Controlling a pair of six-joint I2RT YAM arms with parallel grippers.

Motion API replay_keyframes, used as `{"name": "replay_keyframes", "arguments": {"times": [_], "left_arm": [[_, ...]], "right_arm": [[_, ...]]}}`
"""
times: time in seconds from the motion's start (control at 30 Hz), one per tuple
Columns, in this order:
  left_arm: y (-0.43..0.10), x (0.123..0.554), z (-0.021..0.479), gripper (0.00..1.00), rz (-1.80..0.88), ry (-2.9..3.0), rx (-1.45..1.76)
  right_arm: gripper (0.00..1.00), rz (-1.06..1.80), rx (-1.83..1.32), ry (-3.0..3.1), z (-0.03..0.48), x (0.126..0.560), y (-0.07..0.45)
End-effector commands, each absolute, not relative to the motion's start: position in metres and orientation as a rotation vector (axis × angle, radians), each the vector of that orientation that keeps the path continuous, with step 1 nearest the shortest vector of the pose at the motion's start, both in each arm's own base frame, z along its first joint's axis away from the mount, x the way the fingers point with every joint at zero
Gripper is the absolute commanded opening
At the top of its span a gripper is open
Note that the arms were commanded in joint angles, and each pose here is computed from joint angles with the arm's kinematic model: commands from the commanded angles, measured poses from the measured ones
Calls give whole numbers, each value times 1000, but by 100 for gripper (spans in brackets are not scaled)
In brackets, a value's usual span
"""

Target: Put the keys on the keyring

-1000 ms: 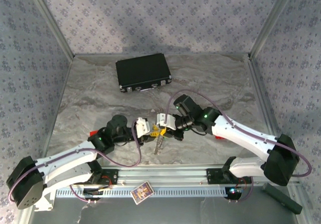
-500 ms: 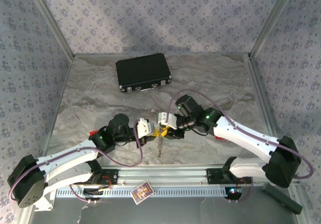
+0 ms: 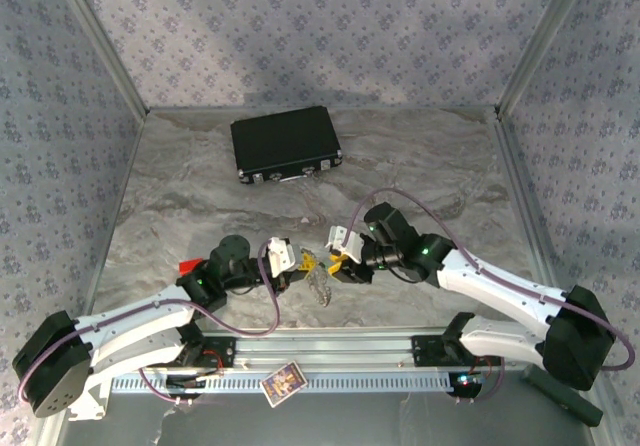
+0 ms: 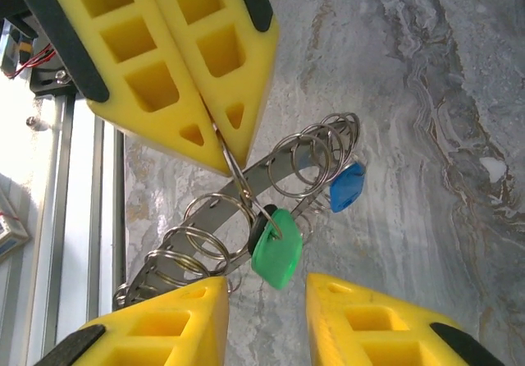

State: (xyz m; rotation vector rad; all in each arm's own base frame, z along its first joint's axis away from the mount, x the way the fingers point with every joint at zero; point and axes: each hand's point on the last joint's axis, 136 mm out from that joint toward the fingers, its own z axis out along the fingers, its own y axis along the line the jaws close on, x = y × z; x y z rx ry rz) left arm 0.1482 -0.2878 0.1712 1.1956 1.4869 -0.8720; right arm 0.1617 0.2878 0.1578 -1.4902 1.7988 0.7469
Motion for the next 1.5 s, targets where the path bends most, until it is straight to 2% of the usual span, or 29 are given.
{"name": "replay_keyframes", "arguments": {"times": [0.0,0.17,0.7,0.9,1.1,1.27,1.47], "left_arm": [[-290,148,192,0,-898,1409,1155],[-290,147,193,0,-898,1399,1156],[-292,148,195,0,-904,1388,1152],[-293,148,195,0,-906,1387,1154],[-295,149,196,0,-910,1383,1152],[-295,150,197,0,-906,1379,1153],[-295,149,195,0,-898,1378,1162]], "right_arm": [[31,738,-1442,1772,165,168,292],[31,726,-1443,1732,174,169,292],[34,772,-1483,1770,157,163,300],[29,733,-1463,1770,156,171,301],[30,774,-1464,1756,156,169,307],[14,736,-1485,1774,154,170,303],[8,662,-1544,1801,152,170,293]]}}
